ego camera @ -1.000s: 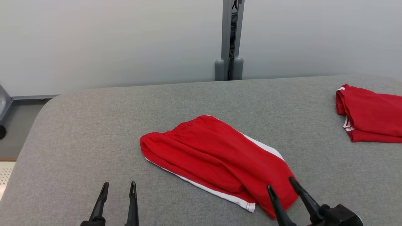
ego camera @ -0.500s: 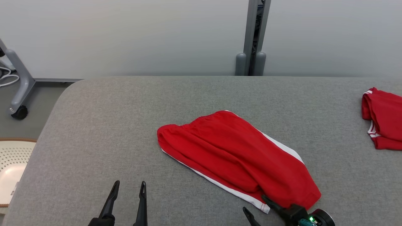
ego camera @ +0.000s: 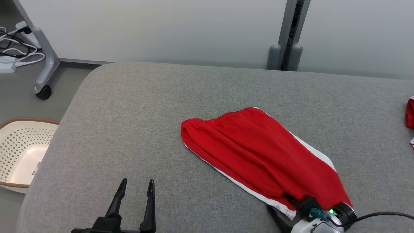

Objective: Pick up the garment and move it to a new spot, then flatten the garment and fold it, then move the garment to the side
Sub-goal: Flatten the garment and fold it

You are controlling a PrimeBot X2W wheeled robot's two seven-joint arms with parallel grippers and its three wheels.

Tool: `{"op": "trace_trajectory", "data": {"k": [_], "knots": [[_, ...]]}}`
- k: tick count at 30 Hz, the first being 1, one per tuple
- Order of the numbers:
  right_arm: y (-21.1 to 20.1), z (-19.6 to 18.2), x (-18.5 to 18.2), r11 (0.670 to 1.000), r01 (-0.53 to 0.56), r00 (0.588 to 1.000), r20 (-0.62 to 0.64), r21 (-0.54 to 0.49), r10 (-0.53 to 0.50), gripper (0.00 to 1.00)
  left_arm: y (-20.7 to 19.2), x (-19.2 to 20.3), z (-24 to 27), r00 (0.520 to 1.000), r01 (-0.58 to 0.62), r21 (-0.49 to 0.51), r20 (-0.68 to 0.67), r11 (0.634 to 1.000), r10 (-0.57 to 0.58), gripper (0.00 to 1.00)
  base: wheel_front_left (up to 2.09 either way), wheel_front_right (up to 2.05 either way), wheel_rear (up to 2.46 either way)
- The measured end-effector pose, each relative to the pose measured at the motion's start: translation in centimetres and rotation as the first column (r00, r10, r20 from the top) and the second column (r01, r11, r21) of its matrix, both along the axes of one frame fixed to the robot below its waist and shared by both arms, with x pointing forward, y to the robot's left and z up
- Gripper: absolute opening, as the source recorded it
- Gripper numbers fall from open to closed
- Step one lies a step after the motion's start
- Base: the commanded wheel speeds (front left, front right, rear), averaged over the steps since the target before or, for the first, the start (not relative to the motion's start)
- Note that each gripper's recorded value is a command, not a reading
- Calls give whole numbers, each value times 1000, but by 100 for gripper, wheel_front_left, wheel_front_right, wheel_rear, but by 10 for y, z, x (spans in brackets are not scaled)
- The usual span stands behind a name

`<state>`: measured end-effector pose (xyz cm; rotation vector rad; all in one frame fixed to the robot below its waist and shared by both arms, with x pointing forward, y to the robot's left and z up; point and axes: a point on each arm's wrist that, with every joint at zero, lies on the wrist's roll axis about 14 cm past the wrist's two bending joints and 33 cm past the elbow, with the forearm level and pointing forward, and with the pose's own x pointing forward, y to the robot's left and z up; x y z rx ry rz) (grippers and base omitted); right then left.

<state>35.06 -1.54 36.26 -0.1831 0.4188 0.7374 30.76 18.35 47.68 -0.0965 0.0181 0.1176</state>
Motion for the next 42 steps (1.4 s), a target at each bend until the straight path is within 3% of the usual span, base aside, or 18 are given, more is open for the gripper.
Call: {"op": "trace_trajectory", "data": {"k": [1, 2, 4, 10, 18, 26, 31, 36, 42], "knots": [[0, -1, 2, 1000, -14, 1000, 6, -14, 14, 80, 1, 0, 0, 1000, -3, -3, -2, 1000, 3, 100, 0, 0, 0], [1, -1, 4, 999, -25, 1000, 11, -23, 25, 47, 1, 0, -1, 1000, -4, -3, -6, 1000, 4, 100, 0, 0, 0], [2, -1, 6, 999, -28, 1000, 13, -26, 29, 0, 1, 0, -2, 1000, -6, -4, -8, 1000, 6, 100, 0, 0, 0], [8, 4, 11, 997, -63, 997, 43, -40, 64, 0, 2, 3, 1, 1000, -8, -2, 1, 1000, 8, 100, 0, 0, 0], [50, 44, -2, 983, -177, 973, 161, 43, 168, 0, 1, 3, 4, 1000, 10, 14, 16, 1000, -10, 100, 0, 0, 0], [99, 95, -40, 926, -340, 917, 278, 164, 287, 0, -4, 2, 8, 999, 42, 28, 32, 999, -43, 100, 0, 0, 0], [112, 136, -48, 887, -386, 890, 356, 253, 286, 0, -6, -1, 9, 998, 53, 32, 36, 998, -54, 100, 0, 0, 0], [84, 158, -18, 909, -260, 926, 350, 326, 139, 0, -9, -3, 9, 997, 64, 31, 39, 997, -65, 100, 0, 0, 0], [4, 133, 22, 974, -30, 957, 288, 225, -37, 0, -16, 0, 8, 995, 91, 28, 33, 995, -92, 100, 0, 0, 0]]}}
